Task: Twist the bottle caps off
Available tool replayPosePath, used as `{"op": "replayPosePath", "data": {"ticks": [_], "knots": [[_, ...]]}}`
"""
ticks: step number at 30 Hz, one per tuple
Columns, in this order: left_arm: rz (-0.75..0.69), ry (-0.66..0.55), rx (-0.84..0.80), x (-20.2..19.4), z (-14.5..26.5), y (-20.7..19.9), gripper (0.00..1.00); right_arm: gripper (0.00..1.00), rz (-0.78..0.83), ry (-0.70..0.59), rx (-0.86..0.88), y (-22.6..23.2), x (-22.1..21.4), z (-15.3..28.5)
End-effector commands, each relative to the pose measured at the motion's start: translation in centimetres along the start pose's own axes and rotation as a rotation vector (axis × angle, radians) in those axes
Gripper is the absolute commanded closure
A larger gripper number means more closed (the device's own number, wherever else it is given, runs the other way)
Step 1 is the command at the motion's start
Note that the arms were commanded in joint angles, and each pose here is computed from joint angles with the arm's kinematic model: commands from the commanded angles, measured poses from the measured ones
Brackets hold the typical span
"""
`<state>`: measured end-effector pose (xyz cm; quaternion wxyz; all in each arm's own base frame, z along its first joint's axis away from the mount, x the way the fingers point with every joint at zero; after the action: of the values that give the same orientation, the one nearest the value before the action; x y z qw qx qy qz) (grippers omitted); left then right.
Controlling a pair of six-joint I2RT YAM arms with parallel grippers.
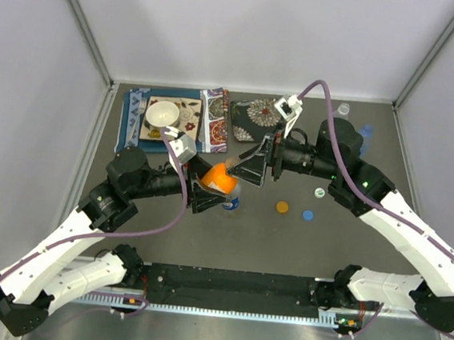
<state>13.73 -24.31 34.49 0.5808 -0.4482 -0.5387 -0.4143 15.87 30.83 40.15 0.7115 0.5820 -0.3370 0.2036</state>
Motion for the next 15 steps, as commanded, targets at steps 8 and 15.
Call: {"op": "replayPosePath", "data": {"ticks": [8, 15], "knots": [[-0.062, -0.085, -0.037, 2.81, 0.02, -0.60, 0.67, 0.53, 0.037, 0.000, 0.061, 1.21, 0.42, -0.74], [-0.076, -0.070, 0.001, 2.80, 0.27, -0.12, 0.21, 1.00, 0.058, -0.030, 0.066, 1.41, 0.78, -0.44]]}}
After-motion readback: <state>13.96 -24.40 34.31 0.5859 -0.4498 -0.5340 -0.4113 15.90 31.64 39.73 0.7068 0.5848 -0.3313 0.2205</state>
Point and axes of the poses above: each gripper's point midway between its finger pads, its own z axis back along the fingers, its own y axis along the line the jaws close on, x = y × z, the point moved 2 cm from there along z, back along the fingers, and after that the axes turned 10 degrees about -z, right-handed, at the moved point
